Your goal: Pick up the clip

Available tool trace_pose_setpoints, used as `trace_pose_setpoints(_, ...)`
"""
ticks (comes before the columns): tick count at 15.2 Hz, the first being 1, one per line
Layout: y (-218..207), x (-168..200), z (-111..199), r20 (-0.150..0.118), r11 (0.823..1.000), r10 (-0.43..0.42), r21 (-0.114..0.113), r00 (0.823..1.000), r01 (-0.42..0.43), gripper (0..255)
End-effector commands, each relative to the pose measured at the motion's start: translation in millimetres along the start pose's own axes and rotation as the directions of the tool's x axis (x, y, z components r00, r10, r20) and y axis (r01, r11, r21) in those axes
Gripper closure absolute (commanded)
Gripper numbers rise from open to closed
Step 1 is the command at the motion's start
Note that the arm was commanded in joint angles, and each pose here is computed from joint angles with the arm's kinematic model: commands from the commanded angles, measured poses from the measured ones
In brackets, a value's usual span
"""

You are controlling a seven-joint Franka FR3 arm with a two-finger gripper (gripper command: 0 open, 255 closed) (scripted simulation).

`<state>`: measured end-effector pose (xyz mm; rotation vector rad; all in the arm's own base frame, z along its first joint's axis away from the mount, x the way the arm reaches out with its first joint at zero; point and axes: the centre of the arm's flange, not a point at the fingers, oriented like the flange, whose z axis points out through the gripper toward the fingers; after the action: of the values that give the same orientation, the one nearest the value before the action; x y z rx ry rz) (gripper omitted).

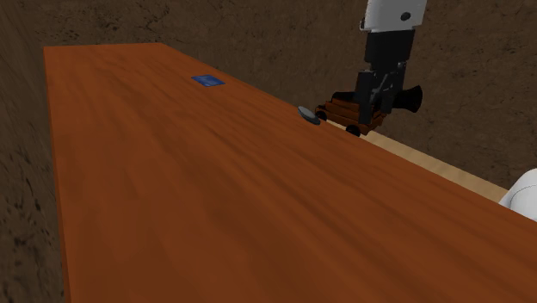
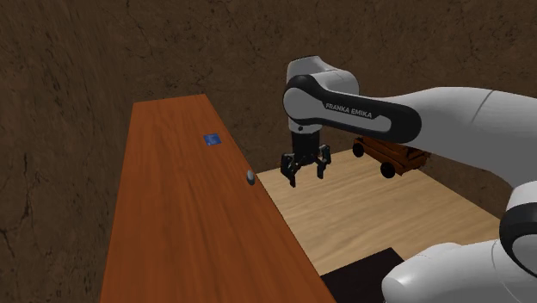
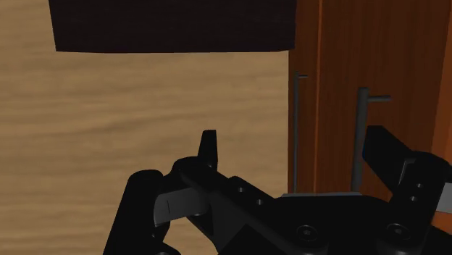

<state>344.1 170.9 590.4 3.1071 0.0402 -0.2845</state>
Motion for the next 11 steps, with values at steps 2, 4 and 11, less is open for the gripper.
trace_pose_setpoints(2,-33,10,-18,-0.017,1.000,0.005,0.005,1.000,-0.005,0)
trace_pose_setpoints(4,-55,16,-30,-0.028,1.000,0.009,0.007,1.000,-0.008,0)
trace_pose_setpoints(11,-131,36,-74,-0.068,1.000,0.020,0.016,0.997,-0.019,0)
